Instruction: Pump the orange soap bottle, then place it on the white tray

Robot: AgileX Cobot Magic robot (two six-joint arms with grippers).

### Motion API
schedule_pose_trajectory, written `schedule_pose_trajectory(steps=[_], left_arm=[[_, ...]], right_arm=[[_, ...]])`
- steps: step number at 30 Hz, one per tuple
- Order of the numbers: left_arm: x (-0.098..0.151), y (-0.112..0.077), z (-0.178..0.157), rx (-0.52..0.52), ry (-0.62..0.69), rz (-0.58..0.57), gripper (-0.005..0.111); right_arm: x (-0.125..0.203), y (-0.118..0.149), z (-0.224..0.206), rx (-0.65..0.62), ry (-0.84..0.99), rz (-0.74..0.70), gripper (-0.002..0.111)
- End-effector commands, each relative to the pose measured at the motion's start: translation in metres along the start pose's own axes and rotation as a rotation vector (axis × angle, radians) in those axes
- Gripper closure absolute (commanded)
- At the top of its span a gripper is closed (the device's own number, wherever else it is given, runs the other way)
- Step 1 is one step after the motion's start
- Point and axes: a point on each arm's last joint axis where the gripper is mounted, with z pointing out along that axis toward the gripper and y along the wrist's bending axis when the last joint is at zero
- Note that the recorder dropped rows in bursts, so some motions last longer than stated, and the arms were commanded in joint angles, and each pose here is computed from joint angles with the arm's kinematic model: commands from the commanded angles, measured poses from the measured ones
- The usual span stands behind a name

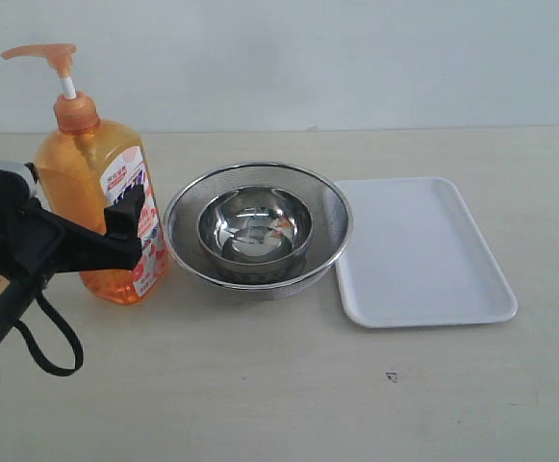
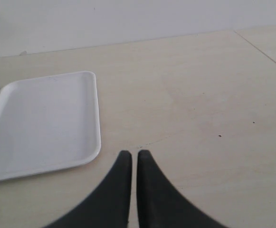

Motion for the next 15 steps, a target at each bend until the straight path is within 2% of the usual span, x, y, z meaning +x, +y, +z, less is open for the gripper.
schedule_pose_trajectory(steps=[1,3,15], left_arm=[[0.01,-0.002,0.01,-0.007,0.024,-0.014,-0.003],[0.013,-0.001,0.016,-0.015,0.029,-0.045,-0.003],[0.012,0.009,0.027,-0.032,0.016,-0.042,-0.003]], right_arm=[[0.0,0.0,0.0,0.001,-0.008,-0.01,0.107],[0.0,0.0,0.0,0.001,-0.008,-0.01,0.107],[0.0,0.0,0.0,0.001,-0.008,-0.01,0.107]])
